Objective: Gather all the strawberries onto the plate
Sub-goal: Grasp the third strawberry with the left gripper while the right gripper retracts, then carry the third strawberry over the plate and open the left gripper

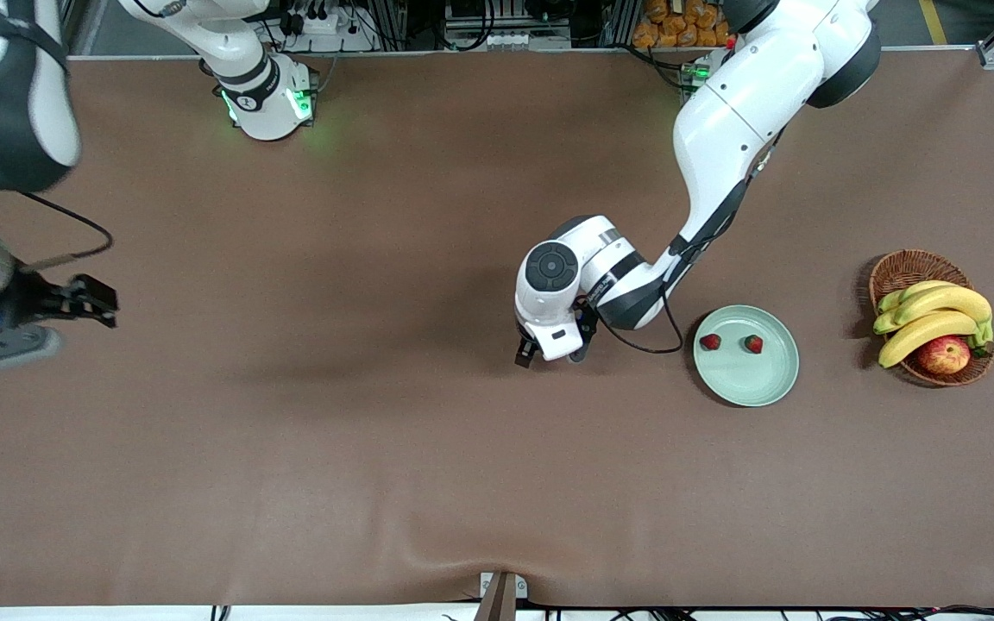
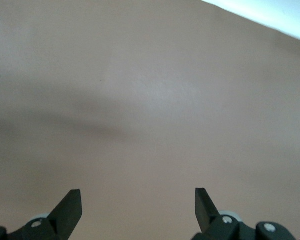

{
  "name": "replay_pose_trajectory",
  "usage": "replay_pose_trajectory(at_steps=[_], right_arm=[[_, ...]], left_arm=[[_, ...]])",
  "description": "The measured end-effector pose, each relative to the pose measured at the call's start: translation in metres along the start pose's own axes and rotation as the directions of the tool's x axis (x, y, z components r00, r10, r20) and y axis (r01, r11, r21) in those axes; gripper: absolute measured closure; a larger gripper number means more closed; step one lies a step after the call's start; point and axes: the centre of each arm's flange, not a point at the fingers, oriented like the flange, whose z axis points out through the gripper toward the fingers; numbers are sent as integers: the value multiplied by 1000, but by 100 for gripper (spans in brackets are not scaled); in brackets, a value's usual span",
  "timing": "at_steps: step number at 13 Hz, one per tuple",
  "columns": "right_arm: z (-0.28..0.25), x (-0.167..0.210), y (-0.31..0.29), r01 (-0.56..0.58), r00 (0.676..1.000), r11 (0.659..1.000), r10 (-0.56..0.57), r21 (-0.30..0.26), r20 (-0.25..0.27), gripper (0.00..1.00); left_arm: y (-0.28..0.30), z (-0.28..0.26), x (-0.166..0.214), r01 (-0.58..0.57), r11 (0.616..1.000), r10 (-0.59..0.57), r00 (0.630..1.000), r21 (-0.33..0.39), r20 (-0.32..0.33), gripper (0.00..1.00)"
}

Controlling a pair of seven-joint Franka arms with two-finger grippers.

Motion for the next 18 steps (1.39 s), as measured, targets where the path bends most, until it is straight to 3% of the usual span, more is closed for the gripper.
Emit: replay_pose_trajectory(at_steps=[2, 5, 7, 10, 14, 16, 18], right_arm=[[-24, -26, 15, -98, 995, 994, 97, 48, 14, 0], [-51, -61, 41, -179, 984, 978, 177, 107, 29, 0], [-63, -78, 48, -241, 970, 963, 236, 124, 53, 0], [-73, -90, 37, -304, 951, 944, 294, 124, 98, 0], [-79, -97, 43, -331, 942, 936, 321, 122, 92, 0], [-85, -103, 43, -334, 942, 935, 325, 123, 87, 0], [-87, -104, 39, -326, 944, 937, 315, 124, 94, 0]], left_arm=[[-1, 5, 1, 1, 1000, -1, 1000, 7, -1, 35], [0, 9, 6, 6, 1000, -6, 1000, 10, -10, 44], [5, 7, 13, 16, 1000, -16, 1000, -3, -14, 66], [18, -13, 22, 29, 999, -30, 1000, -45, -9, 67], [35, -100, 51, -21, 991, 15, 999, -129, -50, 67], [34, -144, 81, -92, 991, 83, 993, -99, -88, 67], [29, -179, 123, -156, 987, 153, 985, -34, -85, 67]])
